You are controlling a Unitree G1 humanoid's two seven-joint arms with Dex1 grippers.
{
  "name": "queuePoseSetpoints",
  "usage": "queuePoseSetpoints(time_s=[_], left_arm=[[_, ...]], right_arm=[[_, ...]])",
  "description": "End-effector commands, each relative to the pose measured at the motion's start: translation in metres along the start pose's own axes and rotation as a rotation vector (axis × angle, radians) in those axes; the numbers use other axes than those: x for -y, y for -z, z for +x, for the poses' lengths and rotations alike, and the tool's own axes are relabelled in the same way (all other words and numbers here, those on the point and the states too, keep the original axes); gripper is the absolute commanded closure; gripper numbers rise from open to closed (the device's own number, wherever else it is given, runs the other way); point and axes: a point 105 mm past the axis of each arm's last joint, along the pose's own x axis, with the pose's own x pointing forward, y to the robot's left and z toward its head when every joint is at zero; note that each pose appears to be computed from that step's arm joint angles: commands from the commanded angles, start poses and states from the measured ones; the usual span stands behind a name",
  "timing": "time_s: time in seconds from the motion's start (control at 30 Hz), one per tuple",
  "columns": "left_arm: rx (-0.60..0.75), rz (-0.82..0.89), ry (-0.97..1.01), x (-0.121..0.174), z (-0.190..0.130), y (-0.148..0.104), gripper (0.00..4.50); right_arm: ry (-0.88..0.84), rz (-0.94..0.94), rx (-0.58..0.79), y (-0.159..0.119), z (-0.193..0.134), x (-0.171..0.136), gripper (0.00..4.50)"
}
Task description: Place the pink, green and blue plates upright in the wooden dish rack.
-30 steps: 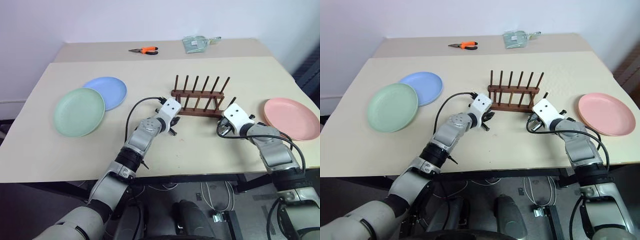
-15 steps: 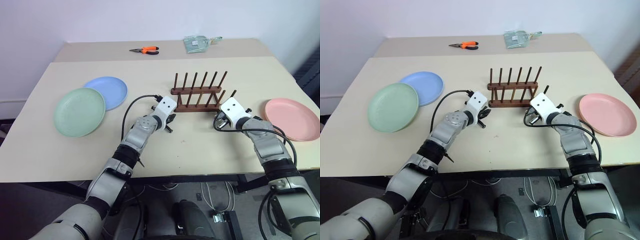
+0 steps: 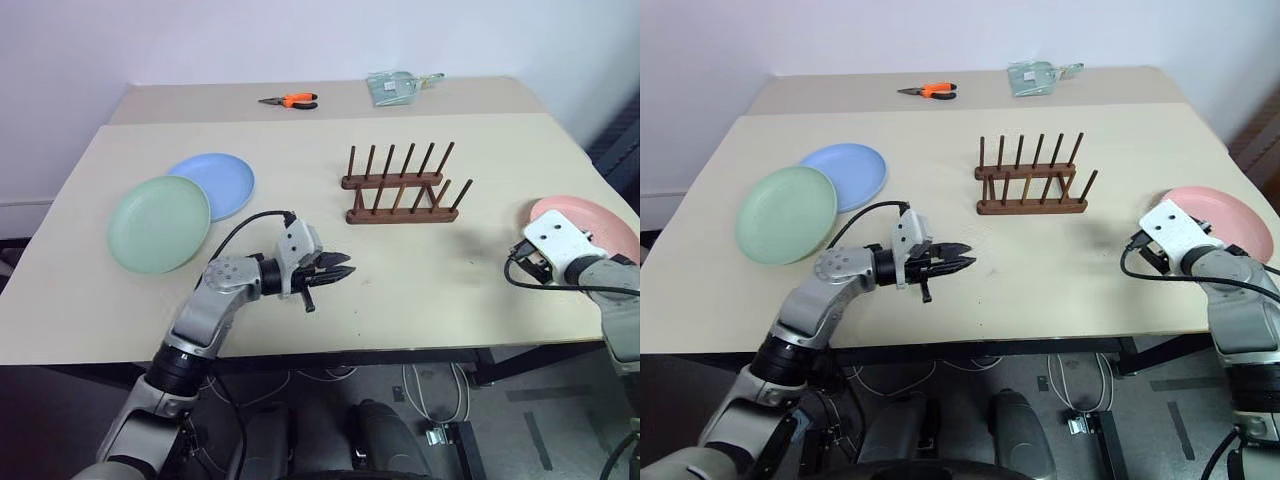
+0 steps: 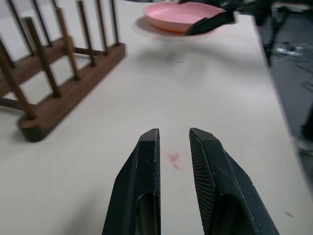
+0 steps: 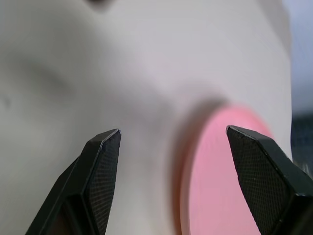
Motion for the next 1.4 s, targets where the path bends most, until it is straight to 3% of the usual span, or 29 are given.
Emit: queuePoseSetpoints(time_s=[0.03,0.13,0.3,0.33,0.4,0.53,0.67,0.8,1.07,1.4], left_arm=[[0.070,0.035,0.037,0.007,-0.001,-0.022,3.54],[0.083,0.040,0.029,0.008,-0.001,-0.027,3.54],[0.077,0.037,-0.019,0.005,-0.005,-0.025,3.54],[0.075,0.036,-0.025,0.005,-0.006,-0.024,3.54],[0.070,0.034,-0.036,0.005,-0.008,-0.022,3.54],[0.068,0.026,-0.072,0.003,-0.015,-0.021,3.54],[0.056,0.020,-0.092,-0.003,-0.021,-0.017,3.54],[0.059,0.025,-0.097,-0.006,-0.020,-0.018,3.54],[0.067,0.029,-0.110,-0.008,-0.021,-0.020,3.54],[0.064,0.028,-0.122,-0.005,-0.024,-0.019,3.54]], right_arm=[[0.072,-0.006,-0.037,0.010,0.008,0.015,1.00],[0.113,-0.032,-0.083,0.021,0.017,0.024,1.85],[0.086,-0.020,-0.022,0.008,0.022,0.023,4.26],[0.086,-0.023,-0.010,0.005,0.022,0.023,4.45],[0.103,-0.060,0.042,-0.007,0.019,0.028,4.45],[0.111,-0.082,0.282,-0.064,0.003,0.040,4.45],[-0.134,0.374,0.825,-0.180,-0.056,0.049,4.45],[-0.434,0.740,1.072,-0.217,-0.094,0.069,4.45],[-0.699,0.913,1.024,-0.223,-0.088,0.067,4.45],[-0.730,0.926,0.903,-0.211,-0.059,0.058,4.45]])
